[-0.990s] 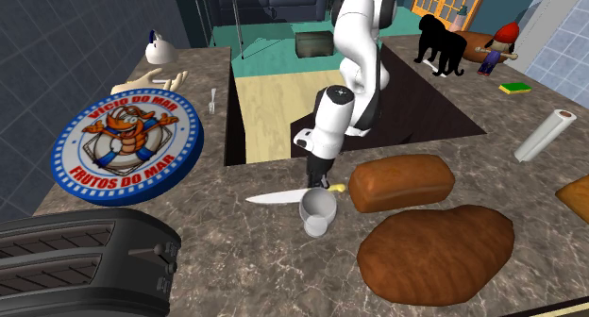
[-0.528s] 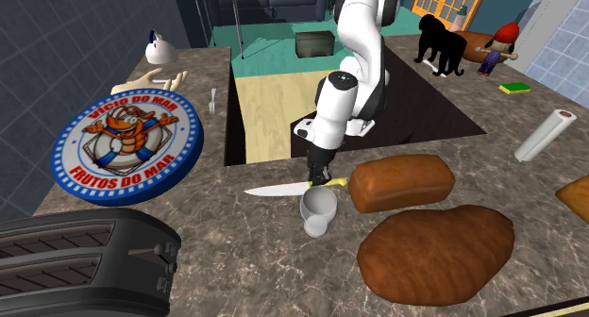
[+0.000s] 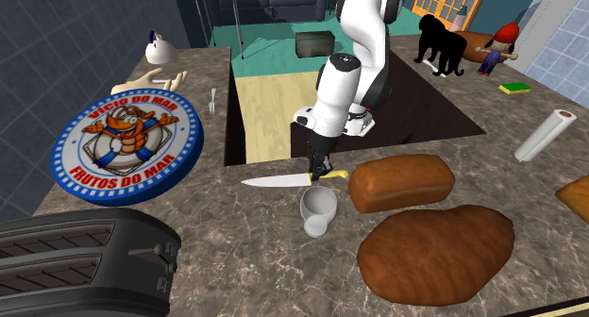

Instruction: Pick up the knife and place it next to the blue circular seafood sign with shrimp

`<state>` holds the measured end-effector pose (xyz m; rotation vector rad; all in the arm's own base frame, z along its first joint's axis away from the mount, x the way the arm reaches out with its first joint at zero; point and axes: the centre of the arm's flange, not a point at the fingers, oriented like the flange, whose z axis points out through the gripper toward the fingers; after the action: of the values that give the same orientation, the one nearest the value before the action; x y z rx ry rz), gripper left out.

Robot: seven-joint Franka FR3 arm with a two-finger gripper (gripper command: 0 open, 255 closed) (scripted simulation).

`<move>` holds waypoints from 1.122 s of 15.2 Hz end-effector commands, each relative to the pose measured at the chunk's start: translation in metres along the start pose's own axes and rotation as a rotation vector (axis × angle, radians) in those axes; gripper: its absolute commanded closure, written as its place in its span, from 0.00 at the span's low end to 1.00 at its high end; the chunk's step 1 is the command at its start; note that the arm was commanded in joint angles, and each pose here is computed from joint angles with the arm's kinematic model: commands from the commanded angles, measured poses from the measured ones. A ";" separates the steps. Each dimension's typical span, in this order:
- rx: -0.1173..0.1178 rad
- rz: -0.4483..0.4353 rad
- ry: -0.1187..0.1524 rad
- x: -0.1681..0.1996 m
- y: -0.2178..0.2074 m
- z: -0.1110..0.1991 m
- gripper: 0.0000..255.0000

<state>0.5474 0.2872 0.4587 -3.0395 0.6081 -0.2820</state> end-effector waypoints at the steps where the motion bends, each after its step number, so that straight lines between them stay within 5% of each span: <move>1: 0.000 0.000 0.000 0.001 -0.001 -0.011 1.00; 17: 0.000 0.000 0.000 0.016 -0.006 -0.094 1.00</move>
<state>0.5468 0.2884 0.5493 -3.0393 0.6081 -0.2821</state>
